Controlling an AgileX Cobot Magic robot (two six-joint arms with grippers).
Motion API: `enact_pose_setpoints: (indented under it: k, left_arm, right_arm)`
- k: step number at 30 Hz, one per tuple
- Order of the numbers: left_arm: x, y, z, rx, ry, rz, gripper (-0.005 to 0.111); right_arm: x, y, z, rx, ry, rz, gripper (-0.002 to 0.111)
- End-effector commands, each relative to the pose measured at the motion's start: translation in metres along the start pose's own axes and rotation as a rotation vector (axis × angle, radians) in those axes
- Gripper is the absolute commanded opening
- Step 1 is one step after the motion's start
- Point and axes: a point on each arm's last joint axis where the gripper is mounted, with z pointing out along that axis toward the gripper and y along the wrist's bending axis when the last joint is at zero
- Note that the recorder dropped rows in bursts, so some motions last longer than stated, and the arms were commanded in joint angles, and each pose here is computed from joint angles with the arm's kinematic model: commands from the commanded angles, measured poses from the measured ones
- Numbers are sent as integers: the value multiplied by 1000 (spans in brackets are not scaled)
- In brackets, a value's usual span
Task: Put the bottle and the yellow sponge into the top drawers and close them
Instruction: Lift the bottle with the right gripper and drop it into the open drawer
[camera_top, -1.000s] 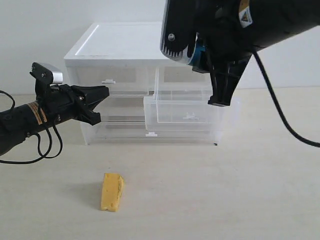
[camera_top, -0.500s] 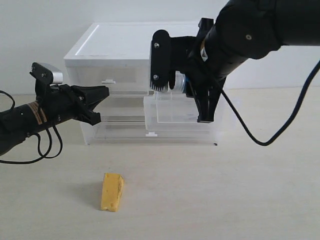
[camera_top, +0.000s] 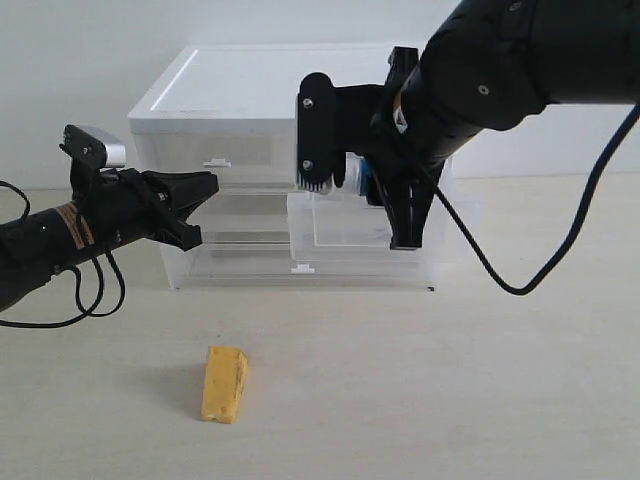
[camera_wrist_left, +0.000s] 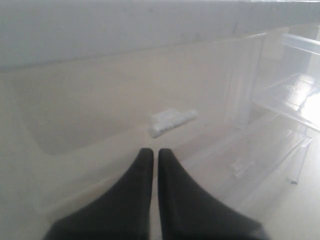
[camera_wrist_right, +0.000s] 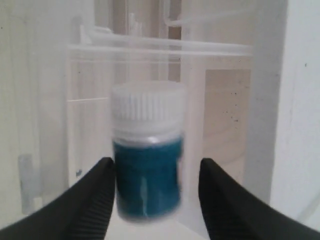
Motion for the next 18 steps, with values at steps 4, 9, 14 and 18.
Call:
enact_pose_setpoints:
  k: [4, 9, 14, 18]
  left_arm:
    - [-1, 3, 2, -23, -5, -8, 4]
    - [-1, 3, 2, -23, -5, -8, 4]
    - [-1, 3, 2, -23, -5, -8, 4]
    - [-1, 3, 2, -29, -7, -9, 4]
  right_arm:
    - [-1, -6, -2, 41, -31, 19, 53]
    - [2, -15, -14, 102, -24, 54, 53]
    - [4, -35, -55, 240, -113, 253, 53]
    - [4, -42, -89, 227, -265, 643, 47]
